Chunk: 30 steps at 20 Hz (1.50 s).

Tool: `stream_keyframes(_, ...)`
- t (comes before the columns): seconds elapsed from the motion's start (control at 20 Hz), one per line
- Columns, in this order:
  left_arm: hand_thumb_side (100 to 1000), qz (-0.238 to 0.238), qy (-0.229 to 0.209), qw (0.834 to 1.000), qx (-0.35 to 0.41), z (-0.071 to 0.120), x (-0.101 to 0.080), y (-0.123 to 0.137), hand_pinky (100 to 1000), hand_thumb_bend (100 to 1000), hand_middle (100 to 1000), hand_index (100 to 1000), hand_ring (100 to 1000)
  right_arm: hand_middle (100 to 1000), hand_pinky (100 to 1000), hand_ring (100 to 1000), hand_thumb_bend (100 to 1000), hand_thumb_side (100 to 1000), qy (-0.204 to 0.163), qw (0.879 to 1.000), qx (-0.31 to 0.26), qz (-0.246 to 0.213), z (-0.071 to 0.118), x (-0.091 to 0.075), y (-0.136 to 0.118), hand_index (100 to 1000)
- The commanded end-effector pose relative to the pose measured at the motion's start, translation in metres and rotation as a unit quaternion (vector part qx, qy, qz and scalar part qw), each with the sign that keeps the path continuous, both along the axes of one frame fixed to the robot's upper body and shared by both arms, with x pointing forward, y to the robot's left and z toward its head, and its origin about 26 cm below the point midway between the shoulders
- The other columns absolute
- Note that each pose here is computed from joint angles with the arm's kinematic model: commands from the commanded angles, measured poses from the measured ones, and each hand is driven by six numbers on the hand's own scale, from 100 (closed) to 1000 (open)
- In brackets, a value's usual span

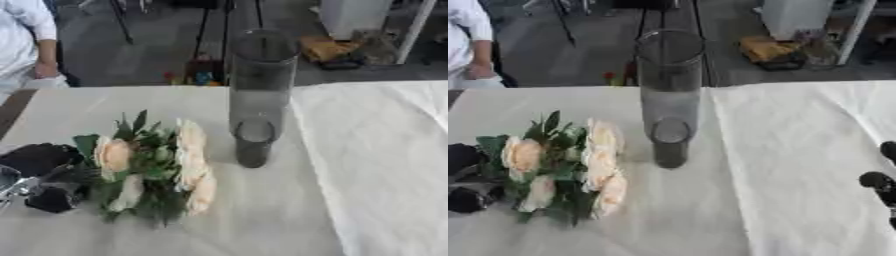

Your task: Arrange flowers into the vase.

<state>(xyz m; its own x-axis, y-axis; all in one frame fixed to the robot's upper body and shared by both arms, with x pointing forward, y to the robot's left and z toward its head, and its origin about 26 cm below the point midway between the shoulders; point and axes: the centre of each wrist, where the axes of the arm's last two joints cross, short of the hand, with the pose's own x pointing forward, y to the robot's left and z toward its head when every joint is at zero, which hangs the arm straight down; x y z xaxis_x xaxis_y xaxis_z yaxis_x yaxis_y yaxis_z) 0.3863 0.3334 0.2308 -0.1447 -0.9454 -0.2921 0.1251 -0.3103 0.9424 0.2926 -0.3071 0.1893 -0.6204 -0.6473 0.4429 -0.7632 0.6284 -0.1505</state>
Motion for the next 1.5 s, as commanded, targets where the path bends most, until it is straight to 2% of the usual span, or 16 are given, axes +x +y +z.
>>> stream_keyframes(0.05, 447, 0.007, -0.012, 1.0, 0.012, 0.0113, -0.0002, 0.0033, 479, 158, 649, 779, 596, 610, 804, 927, 100, 922, -0.01, 1.0, -0.008, -0.001, 0.0054, -0.001, -0.0003, 899)
stream_keyframes(0.2, 444, 0.008, -0.01, 1.0, 0.012, 0.0098, 0.0006, 0.0029, 427, 154, 635, 762, 569, 610, 804, 927, 100, 921, -0.01, 1.0, -0.009, -0.001, 0.0056, -0.001, -0.0001, 899)
stream_keyframes(0.25, 442, 0.008, -0.01, 1.0, 0.012, 0.0092, 0.0009, 0.0029, 361, 151, 610, 747, 528, 610, 805, 927, 100, 922, -0.01, 1.0, -0.009, 0.0, 0.0056, -0.0009, -0.0001, 899)
stream_keyframes(0.4, 442, 0.009, -0.012, 1.0, 0.009, 0.0078, 0.0017, 0.0029, 298, 150, 578, 719, 477, 610, 805, 928, 100, 922, -0.01, 1.0, -0.009, -0.001, 0.0057, -0.0009, -0.0001, 900)
stream_keyframes(0.45, 437, 0.009, -0.013, 1.0, 0.008, 0.0077, 0.002, 0.0027, 256, 148, 525, 681, 437, 609, 805, 928, 100, 922, -0.011, 1.0, -0.009, 0.0, 0.0056, -0.0009, 0.0, 900)
stream_keyframes(0.95, 447, 0.013, -0.017, 1.0, 0.006, 0.0046, 0.0046, 0.0012, 100, 136, 318, 486, 257, 608, 807, 929, 100, 923, -0.012, 1.0, -0.011, -0.001, 0.0055, -0.0008, 0.0004, 900)
stream_keyframes(1.5, 439, 0.014, -0.02, 1.0, 0.012, 0.002, 0.0072, -0.0012, 100, 134, 141, 281, 100, 606, 808, 930, 100, 923, -0.014, 1.0, -0.014, -0.003, 0.0048, -0.0009, 0.0005, 901)
